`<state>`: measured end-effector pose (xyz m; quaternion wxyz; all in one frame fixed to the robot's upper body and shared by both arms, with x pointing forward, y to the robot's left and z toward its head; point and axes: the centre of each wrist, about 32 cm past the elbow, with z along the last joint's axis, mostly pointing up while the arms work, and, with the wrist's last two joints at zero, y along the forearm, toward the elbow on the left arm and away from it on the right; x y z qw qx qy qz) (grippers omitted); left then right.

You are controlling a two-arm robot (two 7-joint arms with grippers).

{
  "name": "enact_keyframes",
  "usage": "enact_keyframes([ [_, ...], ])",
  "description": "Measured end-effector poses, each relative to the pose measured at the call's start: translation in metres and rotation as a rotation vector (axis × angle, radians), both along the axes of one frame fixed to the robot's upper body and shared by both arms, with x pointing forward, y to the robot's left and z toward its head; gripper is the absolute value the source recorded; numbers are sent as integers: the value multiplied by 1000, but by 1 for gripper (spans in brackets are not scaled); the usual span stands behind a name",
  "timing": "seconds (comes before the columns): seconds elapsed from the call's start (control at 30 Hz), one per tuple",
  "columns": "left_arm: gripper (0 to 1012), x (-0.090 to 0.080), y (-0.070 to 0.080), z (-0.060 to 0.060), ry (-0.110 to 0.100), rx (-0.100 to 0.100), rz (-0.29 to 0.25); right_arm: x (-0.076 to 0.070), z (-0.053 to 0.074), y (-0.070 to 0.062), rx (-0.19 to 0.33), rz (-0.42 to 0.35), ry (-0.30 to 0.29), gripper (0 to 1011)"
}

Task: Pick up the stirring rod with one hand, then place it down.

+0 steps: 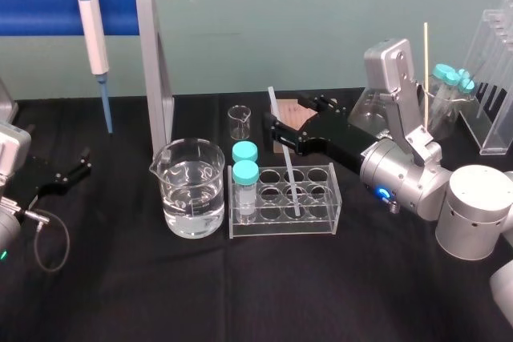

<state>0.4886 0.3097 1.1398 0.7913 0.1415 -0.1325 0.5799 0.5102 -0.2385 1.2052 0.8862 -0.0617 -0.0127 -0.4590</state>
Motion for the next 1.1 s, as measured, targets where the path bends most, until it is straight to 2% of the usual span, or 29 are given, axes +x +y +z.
enact_keyframes([
  [0.03, 1000, 0, 0, 0, 0, 0, 0, 0, 0, 0, 0, 0, 0, 804],
  [0.07, 1000, 0, 0, 0, 0, 0, 0, 0, 0, 0, 0, 0, 0, 804],
  [0.17, 1000, 0, 0, 0, 0, 0, 0, 0, 0, 0, 0, 0, 0, 908],
  [0.33, 1000, 0, 0, 0, 0, 0, 0, 0, 0, 0, 0, 0, 0, 1003],
  [1.0, 1000, 0, 0, 0, 0, 0, 0, 0, 0, 0, 0, 0, 0, 1003],
  [1.1, 1000, 0, 0, 0, 0, 0, 0, -2, 2, -2, 2, -19, -9, 1003],
])
